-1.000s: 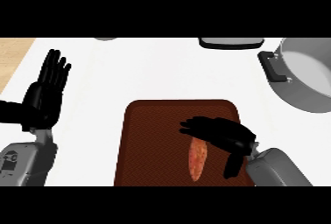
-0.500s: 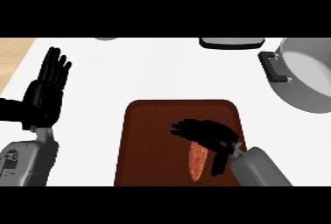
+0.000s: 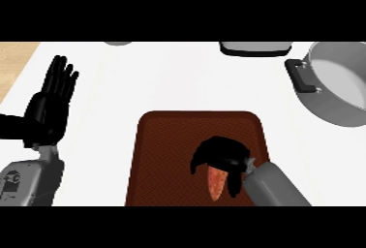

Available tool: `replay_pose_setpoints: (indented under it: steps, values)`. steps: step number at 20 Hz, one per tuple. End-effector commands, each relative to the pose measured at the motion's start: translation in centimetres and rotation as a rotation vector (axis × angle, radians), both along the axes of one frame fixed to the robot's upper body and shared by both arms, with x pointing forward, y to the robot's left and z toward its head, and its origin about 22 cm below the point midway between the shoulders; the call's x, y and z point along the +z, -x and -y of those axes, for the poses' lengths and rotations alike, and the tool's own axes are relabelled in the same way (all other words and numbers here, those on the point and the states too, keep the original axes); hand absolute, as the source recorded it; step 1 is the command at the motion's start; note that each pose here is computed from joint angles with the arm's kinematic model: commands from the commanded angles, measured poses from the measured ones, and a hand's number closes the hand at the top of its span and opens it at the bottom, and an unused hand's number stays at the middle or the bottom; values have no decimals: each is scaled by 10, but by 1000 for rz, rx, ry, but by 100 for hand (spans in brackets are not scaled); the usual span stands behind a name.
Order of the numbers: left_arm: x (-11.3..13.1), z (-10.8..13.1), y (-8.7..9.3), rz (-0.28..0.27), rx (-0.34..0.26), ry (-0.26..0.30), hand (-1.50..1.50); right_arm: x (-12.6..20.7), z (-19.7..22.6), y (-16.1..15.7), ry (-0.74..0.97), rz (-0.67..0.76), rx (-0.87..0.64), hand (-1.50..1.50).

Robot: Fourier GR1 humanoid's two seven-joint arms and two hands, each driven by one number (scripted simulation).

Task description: Pick the sweet potato from the tray and place it in the pot

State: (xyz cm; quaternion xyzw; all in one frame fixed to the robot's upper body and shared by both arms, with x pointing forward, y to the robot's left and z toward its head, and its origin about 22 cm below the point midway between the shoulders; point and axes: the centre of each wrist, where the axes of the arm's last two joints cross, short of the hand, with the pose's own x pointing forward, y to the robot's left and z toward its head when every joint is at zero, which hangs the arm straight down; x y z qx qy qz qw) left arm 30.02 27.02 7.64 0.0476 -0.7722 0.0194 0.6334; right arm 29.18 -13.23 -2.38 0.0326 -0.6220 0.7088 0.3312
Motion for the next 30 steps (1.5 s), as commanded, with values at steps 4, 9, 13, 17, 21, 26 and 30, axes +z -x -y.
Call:
replay_pose_setpoints:
  steps: [4, 9, 13, 17, 21, 26, 30]
  values:
    - [-4, -15, 2, -4, 3, -6, 0, -10, -28, 8, -41, 8, 55, 150]
    - [-5, 5, -7, -16, 4, -5, 0, -11, -11, 40, -86, 59, 24, 150]
    - [7, -13, -11, -4, 3, -12, 0, 29, -9, 24, -113, 210, -91, 150]
    - [6, 1, -5, 14, 4, 7, 0, 46, 40, -43, -17, 231, -752, 150]
    - [5, 0, -4, 20, 9, -4, 0, 66, 69, -64, -4, 270, -1095, 150]
    - [13, 5, -8, 48, -18, -5, 0, 115, 95, -92, 0, 429, -1524, 150]
    - [14, 17, -10, 47, -63, -7, 0, 160, 113, -111, -13, 574, -1843, 150]
